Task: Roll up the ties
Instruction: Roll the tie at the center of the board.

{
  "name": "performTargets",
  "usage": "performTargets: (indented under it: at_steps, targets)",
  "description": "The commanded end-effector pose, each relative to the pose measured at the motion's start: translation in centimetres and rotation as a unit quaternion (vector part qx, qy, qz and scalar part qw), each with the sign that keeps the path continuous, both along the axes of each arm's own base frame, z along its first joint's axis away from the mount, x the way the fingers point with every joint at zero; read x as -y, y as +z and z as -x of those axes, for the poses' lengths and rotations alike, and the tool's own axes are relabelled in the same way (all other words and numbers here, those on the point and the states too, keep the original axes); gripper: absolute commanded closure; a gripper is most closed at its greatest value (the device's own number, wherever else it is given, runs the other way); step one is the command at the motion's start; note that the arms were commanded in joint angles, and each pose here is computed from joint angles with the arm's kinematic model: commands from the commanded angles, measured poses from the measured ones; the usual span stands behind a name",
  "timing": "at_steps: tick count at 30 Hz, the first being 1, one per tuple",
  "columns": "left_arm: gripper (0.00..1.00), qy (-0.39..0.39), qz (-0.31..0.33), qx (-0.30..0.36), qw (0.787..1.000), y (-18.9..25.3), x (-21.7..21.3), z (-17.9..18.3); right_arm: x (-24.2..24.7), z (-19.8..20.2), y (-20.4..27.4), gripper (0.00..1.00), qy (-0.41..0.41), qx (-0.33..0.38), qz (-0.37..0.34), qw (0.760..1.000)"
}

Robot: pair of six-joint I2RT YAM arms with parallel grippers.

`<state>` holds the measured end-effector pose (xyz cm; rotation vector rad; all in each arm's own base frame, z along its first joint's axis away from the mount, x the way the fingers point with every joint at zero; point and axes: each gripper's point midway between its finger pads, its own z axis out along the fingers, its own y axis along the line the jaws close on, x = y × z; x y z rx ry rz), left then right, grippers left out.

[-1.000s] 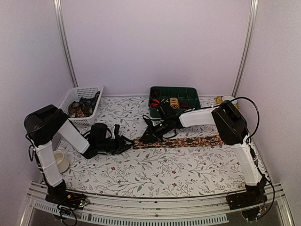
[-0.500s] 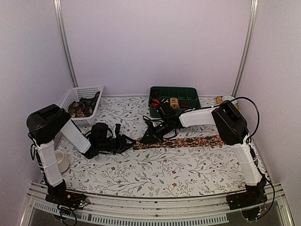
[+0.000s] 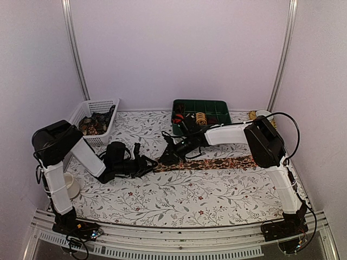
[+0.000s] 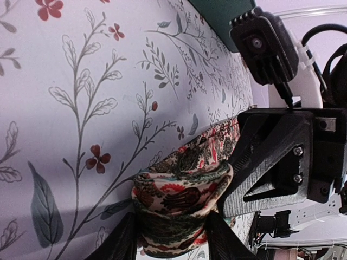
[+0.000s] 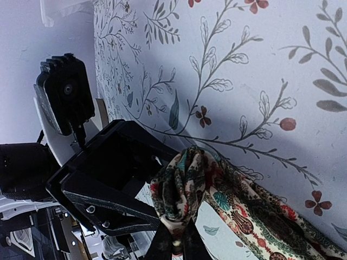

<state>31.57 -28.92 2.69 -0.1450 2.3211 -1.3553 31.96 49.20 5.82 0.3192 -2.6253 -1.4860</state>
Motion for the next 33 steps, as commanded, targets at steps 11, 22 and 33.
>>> performTargets:
  at_steps: [11, 22, 33]
  targets:
    - [0.55, 0.005, -0.015, -0.022, 1.0, -1.9, -0.4, 0.8, 0.2, 1.1, -6.1, 0.94, 0.005, -0.025, 0.052, 0.998]
    - [0.56, 0.006, -0.02, -0.027, 0.999, -2.1, -0.4, 0.7, 0.8, 0.4, -6.6, 0.94, -0.003, -0.01, 0.07, 0.998]
    - [0.57, 0.012, -0.052, -0.074, 0.996, -5.0, -0.9, 1.1, 1.2, 0.4, -8.0, 0.93, -0.001, -0.011, 0.088, 0.996]
